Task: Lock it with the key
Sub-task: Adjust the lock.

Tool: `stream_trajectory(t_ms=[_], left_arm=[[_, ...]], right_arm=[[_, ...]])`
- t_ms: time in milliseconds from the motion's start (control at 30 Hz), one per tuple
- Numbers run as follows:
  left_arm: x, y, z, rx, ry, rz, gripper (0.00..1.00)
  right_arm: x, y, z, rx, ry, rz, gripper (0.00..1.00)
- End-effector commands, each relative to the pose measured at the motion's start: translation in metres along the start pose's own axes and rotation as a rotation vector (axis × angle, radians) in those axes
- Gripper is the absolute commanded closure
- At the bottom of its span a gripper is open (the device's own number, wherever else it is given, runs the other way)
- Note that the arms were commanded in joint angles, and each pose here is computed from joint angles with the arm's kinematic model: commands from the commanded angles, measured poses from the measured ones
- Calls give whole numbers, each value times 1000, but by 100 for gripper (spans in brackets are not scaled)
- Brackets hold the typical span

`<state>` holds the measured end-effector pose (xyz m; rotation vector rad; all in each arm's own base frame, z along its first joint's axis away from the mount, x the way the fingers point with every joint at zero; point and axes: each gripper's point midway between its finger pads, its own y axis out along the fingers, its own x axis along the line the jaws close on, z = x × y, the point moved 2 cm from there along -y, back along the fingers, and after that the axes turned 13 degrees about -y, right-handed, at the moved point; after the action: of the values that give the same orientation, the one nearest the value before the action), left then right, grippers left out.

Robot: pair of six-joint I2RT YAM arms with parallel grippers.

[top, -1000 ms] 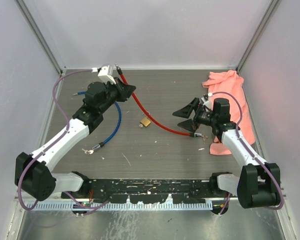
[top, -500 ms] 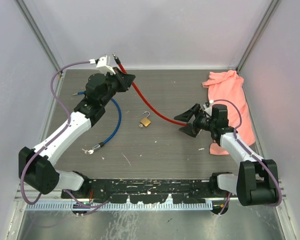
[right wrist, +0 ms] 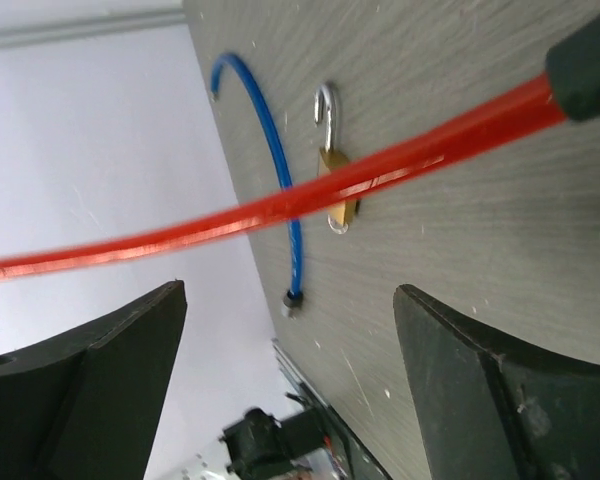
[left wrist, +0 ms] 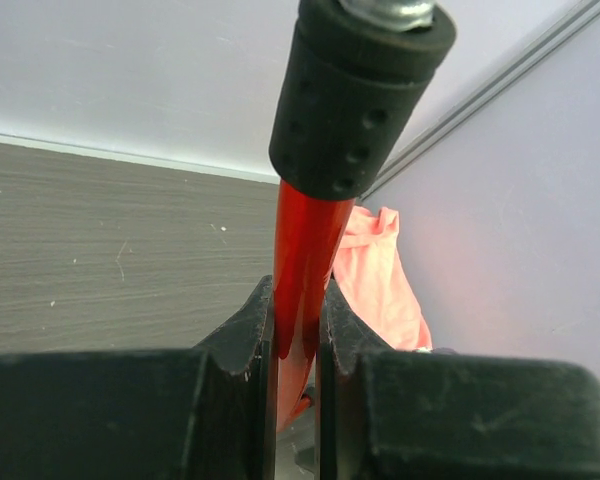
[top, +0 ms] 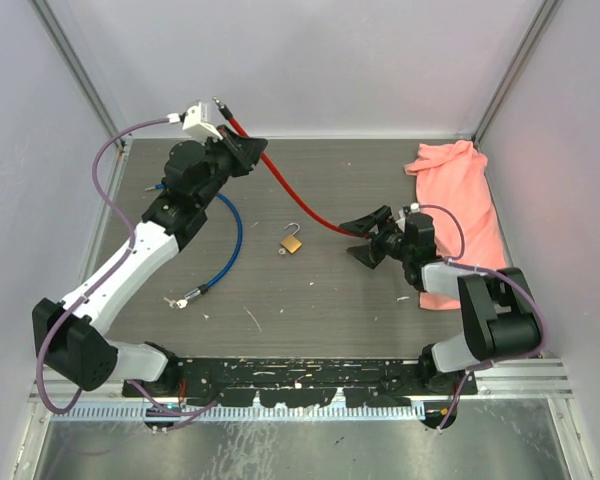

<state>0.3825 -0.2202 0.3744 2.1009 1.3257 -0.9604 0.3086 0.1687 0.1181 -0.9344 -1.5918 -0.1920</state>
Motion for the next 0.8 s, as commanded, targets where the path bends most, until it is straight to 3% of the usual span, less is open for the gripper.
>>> stream_trajectory(t_ms=[0,100,333,767], left_arm=[[-49,-23,-43,-108,-69,128,100],[-54,-35,-44,-104,-89,149,100],[-55,-51,-39,-84,-141,172,100],[-39,-66,-8,8,-215,181,100]], right_arm=[[33,15,-40,-146,67,-139,9],[33,24,-53,-190,83,-134,8],[40,55,-57,-160,139,-139,12],[72,81,-47,-97,213,-254,34]])
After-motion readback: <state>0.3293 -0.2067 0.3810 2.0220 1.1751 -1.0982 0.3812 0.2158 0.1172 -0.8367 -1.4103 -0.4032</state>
